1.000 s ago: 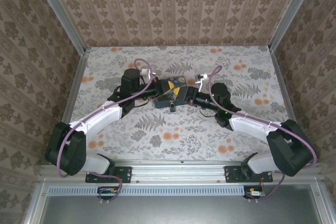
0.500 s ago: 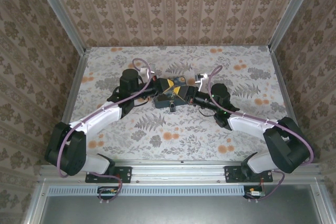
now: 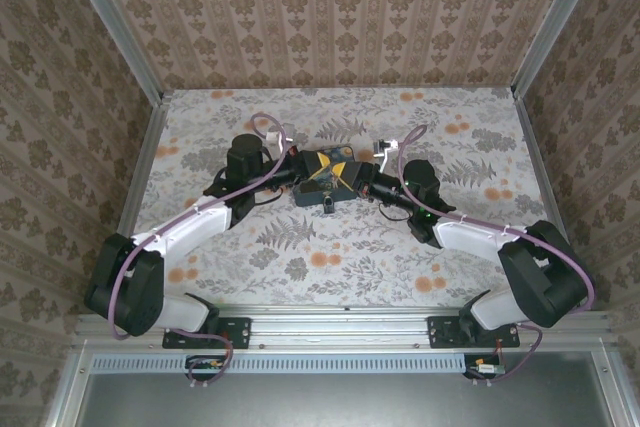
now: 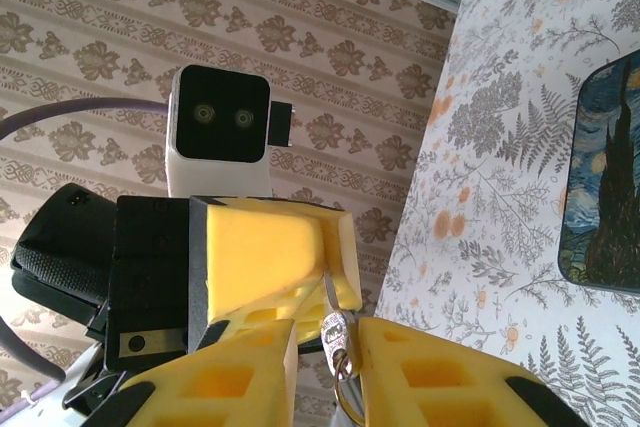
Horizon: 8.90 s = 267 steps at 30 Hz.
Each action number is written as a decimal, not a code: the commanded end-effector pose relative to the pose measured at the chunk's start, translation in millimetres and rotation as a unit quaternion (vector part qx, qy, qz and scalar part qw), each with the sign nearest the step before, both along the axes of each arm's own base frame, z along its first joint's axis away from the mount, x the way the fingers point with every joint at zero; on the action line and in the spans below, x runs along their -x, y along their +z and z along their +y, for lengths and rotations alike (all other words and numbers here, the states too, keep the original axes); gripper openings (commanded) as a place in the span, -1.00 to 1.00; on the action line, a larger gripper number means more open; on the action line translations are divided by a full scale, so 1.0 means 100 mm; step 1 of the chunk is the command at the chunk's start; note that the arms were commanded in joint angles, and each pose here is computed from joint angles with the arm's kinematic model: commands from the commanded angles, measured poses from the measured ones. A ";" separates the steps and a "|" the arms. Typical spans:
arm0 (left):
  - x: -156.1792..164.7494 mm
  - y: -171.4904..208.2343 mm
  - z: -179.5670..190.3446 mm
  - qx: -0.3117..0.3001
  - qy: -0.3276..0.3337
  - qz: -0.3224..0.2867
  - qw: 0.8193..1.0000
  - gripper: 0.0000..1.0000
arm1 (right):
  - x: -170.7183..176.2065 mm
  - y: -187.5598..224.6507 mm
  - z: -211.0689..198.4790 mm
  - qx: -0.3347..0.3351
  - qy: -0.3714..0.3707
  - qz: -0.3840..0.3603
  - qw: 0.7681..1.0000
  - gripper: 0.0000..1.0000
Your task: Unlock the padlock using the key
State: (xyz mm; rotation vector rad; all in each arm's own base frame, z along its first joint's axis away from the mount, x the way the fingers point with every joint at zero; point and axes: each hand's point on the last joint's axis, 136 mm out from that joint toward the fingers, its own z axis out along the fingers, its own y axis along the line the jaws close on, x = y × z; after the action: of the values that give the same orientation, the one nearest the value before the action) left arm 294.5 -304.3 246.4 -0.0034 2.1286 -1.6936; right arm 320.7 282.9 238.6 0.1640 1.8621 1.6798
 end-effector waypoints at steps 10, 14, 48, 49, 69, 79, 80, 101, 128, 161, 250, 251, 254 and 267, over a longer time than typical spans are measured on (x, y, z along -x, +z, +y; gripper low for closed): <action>0.02 0.10 0.03 0.021 0.005 -0.010 1.000 -1.00 | -0.02 0.10 0.12 -0.017 0.018 -0.020 0.999 -0.55; 0.01 0.09 0.02 0.023 0.005 -0.010 1.000 -1.00 | -0.01 0.11 0.13 -0.021 0.020 -0.023 0.999 -0.62; 0.11 -0.17 0.20 -0.079 -0.018 -0.035 0.996 -0.24 | 0.26 0.03 -0.02 0.094 0.042 -0.055 0.993 -1.00; 0.14 -0.13 0.17 -0.079 -0.037 -0.045 0.995 -0.23 | 0.27 0.03 -0.02 0.096 0.048 -0.055 0.993 -1.00; 0.46 -0.02 -0.08 -0.048 -0.156 -0.081 0.983 -0.52 | 0.32 0.00 0.07 0.128 0.116 -0.050 0.984 -1.00; 0.47 -0.02 -0.11 -0.042 -0.159 -0.085 0.983 -1.00 | 0.33 -0.03 0.08 0.121 0.127 -0.045 0.984 -1.00; 0.46 -0.02 -0.11 -0.042 -0.156 -0.085 0.983 -1.00 | 0.33 -0.01 0.07 0.116 0.126 -0.044 0.984 -0.93; 0.28 0.12 -0.08 0.030 -0.072 -0.063 0.995 -1.00 | 0.13 0.07 0.02 -0.004 0.076 -0.021 0.997 -0.68; 0.01 -0.35 0.52 -0.107 0.020 -0.026 0.994 0.36 | 0.15 -0.11 -0.42 0.088 0.028 -0.021 0.996 -1.00; 0.03 -1.97 -0.06 -0.510 0.189 0.001 0.839 0.41 | 0.40 -0.83 -1.23 0.243 -0.075 0.092 0.963 -1.00; 0.03 -0.27 0.42 -0.492 -0.234 -0.190 0.817 0.22 | 0.83 -0.59 -0.45 0.195 0.045 0.127 0.971 -1.00; 0.04 -0.27 0.39 -0.475 -0.260 -0.235 0.807 0.26 | 0.84 -0.59 -0.42 0.194 0.059 0.125 0.971 -1.00; 0.13 -0.22 0.37 -0.403 -0.337 -0.350 0.776 0.43 | 0.91 -0.58 -0.33 0.188 0.098 0.105 0.972 -1.00; 0.27 -0.05 0.14 -0.180 -0.465 -0.564 0.658 0.50 | 0.76 -0.75 -0.39 0.164 0.114 0.136 0.970 -1.00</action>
State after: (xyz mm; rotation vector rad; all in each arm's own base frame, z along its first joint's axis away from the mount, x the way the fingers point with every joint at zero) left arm 284.7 -285.5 236.4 1.8354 1.5707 -0.8755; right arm 241.1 241.9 163.1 0.0420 2.4288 1.4678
